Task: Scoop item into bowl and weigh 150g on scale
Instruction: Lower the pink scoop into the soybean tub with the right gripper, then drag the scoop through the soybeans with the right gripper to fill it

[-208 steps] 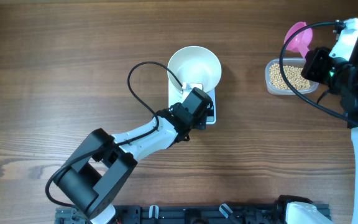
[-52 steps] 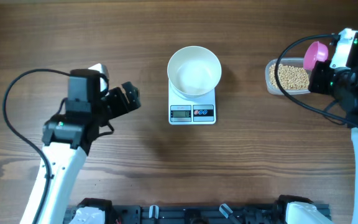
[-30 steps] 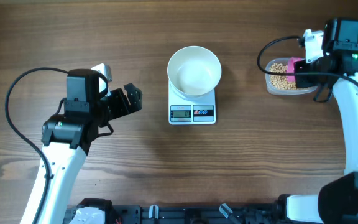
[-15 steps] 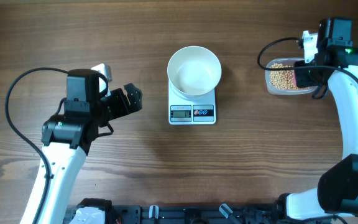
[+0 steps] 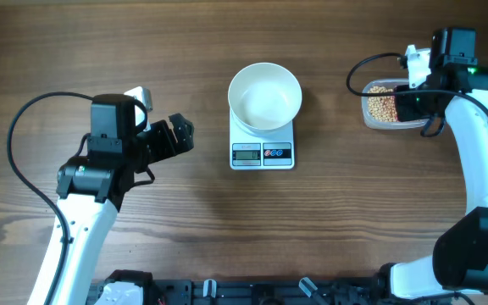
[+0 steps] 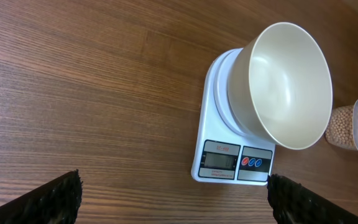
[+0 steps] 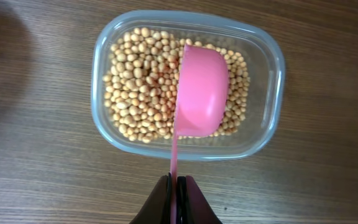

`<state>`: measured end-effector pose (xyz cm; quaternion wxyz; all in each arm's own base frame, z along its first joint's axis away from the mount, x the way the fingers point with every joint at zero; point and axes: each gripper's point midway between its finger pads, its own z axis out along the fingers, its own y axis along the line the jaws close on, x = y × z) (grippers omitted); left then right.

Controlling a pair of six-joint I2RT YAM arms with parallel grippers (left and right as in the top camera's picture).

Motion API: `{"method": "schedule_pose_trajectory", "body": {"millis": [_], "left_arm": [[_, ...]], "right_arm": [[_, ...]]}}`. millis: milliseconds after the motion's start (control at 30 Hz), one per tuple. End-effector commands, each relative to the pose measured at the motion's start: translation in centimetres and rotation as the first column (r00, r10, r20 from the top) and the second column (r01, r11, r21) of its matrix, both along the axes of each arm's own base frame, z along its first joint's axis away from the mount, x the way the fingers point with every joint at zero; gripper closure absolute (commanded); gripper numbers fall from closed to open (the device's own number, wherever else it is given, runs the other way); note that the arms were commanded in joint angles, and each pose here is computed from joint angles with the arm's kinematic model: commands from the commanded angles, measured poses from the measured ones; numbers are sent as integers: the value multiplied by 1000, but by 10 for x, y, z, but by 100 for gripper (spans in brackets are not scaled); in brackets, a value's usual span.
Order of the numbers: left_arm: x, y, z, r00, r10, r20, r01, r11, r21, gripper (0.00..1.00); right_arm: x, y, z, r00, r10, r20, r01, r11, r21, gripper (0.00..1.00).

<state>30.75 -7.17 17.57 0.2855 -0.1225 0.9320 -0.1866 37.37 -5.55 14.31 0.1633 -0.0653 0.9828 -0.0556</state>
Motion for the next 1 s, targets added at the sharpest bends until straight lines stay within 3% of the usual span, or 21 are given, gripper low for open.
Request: {"method": "schedule_pose_trajectory", "body": {"millis": [0, 500, 800, 967], "left_arm": [[1, 0, 2, 1000, -5, 4, 5, 1000, -7, 0], [1, 0, 2, 1000, -5, 4, 5, 1000, -7, 0], [1, 0, 2, 1000, -5, 4, 5, 1000, -7, 0], [1, 0, 2, 1000, -5, 4, 5, 1000, -8, 0]], "right_arm": [[-2, 10, -8, 1000, 21, -20, -19, 998, 62, 96], [-2, 15, -25, 998, 11, -57, 0, 982, 191, 96], [-8, -1, -19, 998, -54, -29, 61, 892, 448, 96], [-9, 4, -24, 999, -35, -41, 51, 867, 496, 96]]}}
